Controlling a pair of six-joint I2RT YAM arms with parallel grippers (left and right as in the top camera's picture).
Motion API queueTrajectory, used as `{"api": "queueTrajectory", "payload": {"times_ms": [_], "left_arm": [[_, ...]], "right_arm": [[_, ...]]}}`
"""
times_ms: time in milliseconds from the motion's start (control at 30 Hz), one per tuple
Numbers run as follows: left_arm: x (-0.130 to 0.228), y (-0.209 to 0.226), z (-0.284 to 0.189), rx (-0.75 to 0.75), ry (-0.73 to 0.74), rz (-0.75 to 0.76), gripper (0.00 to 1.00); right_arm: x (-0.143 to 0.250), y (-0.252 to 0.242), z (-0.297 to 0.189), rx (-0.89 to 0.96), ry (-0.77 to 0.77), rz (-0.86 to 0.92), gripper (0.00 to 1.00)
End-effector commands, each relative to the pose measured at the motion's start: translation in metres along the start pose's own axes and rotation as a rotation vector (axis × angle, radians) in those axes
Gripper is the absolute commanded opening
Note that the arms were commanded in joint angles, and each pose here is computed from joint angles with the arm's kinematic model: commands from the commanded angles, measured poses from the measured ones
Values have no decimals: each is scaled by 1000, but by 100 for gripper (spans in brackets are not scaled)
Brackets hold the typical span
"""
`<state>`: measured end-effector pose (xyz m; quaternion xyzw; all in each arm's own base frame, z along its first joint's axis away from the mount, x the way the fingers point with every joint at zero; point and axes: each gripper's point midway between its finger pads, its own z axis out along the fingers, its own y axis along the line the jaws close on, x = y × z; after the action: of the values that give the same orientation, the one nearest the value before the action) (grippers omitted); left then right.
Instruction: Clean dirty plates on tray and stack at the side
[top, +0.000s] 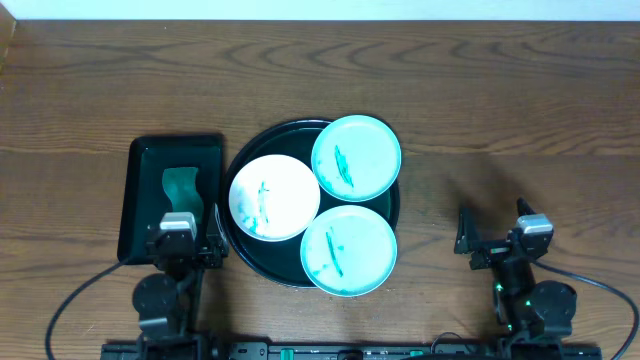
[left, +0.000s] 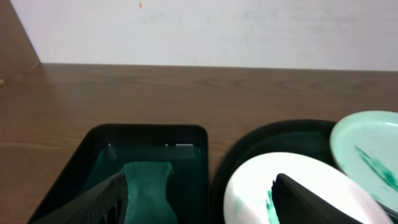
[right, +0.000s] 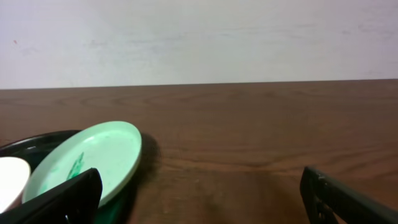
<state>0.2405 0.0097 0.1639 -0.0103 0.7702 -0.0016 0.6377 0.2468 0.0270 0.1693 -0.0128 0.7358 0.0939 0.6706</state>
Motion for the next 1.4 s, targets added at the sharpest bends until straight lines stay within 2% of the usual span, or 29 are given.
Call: {"api": "queueTrajectory", "payload": {"times_ms": [0,100,400,533,667,733,933,1233,1367], "left_arm": [[-40,-8,-10,41,-8,13,75],[-54,-14,-12,76,67,4,75],[-90,-15,-6,86,403,-42,75],[-94,-16,0,95,607,-73,75],[-89,-23,13,142,779,-118,75],[-81,-29,23,180,825,-143,75],[-59,-31,39,199,921,-172,75],[-49,-30,52,197,943,-175,75],[-44,-10,52,73,960,-142,75]], "right_arm": [[-38,9,-1,-28,-10,13,99],[-51,11,6,-26,60,-1,99],[-77,22,54,-86,437,48,99],[-77,34,76,-154,621,115,99],[-76,39,99,-196,708,158,99],[-73,44,110,-238,709,174,99],[-65,89,117,-523,713,199,99],[-24,158,145,-493,847,301,99],[6,191,150,-445,1002,244,99]]}}
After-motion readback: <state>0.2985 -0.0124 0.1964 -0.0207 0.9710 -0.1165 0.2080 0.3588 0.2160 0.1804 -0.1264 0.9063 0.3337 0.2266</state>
